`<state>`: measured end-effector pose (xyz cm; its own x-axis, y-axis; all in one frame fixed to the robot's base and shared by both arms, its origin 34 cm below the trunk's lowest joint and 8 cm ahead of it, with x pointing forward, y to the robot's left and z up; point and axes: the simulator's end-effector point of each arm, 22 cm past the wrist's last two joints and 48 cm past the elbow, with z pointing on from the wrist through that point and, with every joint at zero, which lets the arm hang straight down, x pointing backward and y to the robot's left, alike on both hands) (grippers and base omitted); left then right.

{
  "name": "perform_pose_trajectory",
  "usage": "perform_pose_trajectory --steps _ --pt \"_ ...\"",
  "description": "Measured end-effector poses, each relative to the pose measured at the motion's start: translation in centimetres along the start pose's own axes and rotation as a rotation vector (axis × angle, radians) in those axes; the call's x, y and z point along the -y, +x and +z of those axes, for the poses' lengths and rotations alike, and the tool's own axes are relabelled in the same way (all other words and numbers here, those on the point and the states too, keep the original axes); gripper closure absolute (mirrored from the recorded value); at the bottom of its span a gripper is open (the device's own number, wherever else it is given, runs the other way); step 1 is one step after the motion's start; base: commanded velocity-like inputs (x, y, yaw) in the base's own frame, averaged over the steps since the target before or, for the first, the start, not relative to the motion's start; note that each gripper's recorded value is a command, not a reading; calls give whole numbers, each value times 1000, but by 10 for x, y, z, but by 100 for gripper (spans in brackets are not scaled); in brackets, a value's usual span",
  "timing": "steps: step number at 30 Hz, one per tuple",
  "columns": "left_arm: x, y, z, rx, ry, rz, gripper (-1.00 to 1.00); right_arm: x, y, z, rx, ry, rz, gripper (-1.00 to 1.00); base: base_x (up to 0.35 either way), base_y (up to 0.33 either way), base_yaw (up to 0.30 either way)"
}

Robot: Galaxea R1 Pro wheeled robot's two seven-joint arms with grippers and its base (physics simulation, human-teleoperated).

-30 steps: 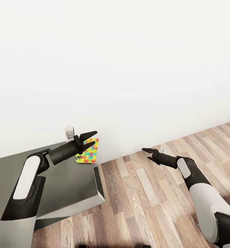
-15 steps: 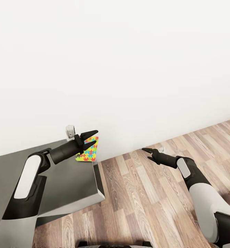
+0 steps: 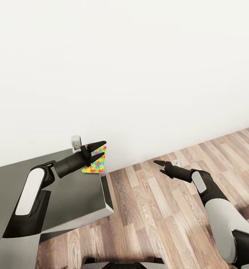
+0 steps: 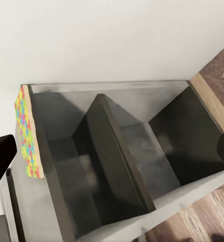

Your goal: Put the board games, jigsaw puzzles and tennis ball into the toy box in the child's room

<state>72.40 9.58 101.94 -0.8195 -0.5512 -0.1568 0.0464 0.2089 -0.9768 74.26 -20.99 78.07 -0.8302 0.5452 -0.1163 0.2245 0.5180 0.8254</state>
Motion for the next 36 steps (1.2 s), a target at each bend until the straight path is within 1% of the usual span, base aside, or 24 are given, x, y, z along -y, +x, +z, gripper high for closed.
perform_pose_trajectory --steps 11,15,23,32,36 --pt "-6 1 1 -3 -5 -9 -100 3 1 2 -2 -2 2 -100 0 0 3" --pt "-7 1 1 -3 -5 -11 -100 2 1 2 -2 -8 2 -100 0 0 92" --pt "-5 2 2 -3 -1 -11 -100 -7 0 1 1 -49 -1 -100 0 0 197" --pt "-1 3 4 -3 8 -13 -100 -11 -3 -2 6 -62 -5 -100 0 0 252" --pt "3 7 8 -9 19 -17 -100 -12 -5 -3 9 -64 -8 -100 0 0 266"
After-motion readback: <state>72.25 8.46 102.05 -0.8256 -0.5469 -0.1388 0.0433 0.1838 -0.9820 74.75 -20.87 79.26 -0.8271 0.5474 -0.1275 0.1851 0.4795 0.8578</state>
